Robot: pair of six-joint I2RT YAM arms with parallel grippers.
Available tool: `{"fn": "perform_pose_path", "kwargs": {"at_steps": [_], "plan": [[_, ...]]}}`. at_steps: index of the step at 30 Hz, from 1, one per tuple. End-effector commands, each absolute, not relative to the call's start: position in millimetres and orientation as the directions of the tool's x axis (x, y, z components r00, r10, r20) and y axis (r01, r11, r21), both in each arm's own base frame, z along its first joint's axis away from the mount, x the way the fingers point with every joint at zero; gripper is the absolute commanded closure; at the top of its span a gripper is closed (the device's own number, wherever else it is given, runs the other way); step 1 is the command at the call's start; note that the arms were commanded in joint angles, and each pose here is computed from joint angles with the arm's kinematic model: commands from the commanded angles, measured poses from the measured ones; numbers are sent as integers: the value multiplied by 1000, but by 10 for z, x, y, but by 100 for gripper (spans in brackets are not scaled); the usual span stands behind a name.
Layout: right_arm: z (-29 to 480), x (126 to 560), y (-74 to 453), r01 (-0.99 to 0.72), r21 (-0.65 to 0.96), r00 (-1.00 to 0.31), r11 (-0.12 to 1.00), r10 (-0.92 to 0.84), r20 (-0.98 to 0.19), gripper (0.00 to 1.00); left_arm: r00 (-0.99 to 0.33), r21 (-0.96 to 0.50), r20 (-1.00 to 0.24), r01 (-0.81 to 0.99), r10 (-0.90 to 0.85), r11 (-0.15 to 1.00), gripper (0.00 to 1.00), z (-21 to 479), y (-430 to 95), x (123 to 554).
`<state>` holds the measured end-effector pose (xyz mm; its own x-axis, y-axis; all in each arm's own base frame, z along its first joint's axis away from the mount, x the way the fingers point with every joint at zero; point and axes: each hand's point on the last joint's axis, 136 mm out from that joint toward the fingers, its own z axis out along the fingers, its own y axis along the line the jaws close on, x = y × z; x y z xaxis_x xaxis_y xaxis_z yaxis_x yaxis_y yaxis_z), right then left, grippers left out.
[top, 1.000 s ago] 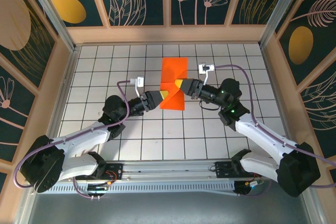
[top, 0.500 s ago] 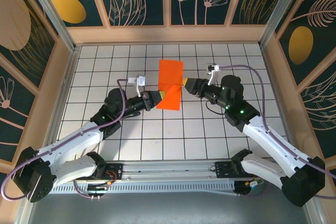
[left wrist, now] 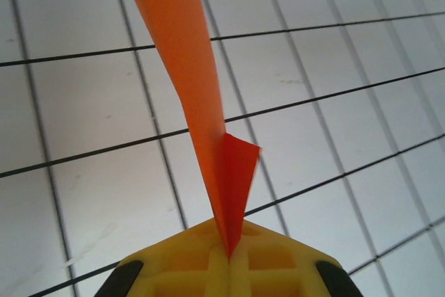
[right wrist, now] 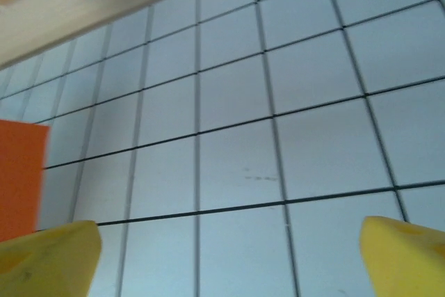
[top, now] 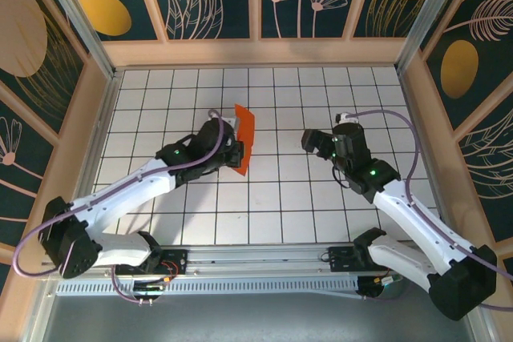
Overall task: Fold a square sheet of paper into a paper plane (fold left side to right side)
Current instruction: Turn over the paper at the center of the table.
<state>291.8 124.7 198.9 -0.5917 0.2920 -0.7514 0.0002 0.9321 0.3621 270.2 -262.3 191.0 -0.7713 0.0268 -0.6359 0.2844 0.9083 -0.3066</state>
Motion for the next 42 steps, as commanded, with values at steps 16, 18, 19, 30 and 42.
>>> {"fn": "perform_pose_path", "kwargs": {"at_steps": [16, 18, 19, 30, 42], "plan": [[1535, 2949, 801, 133, 321, -584, 938, 335, -739, 1, -824, 593, -423, 62, 376, 803, 100, 1310, -2352, 2450], [1525, 2946, 772, 134, 318, -585, 939, 334, -739, 1, -829, 604, -417, 54, 373, 795, 100, 1225, -2382, 2461], [1524, 2946, 761, 134, 320, -586, 938, 336, -738, 1, -832, 606, -415, 50, 369, 794, 100, 1175, -2394, 2464], [1373, 2917, 772, 123, 380, -606, 917, 372, -703, 1, -885, 414, -347, 152, 310, 897, 100, 498, -2965, 2392], [1314, 2888, 806, 108, 397, -629, 912, 372, -683, 1, -906, 202, -331, 204, 263, 958, 82, 291, -3509, 2369]]}}
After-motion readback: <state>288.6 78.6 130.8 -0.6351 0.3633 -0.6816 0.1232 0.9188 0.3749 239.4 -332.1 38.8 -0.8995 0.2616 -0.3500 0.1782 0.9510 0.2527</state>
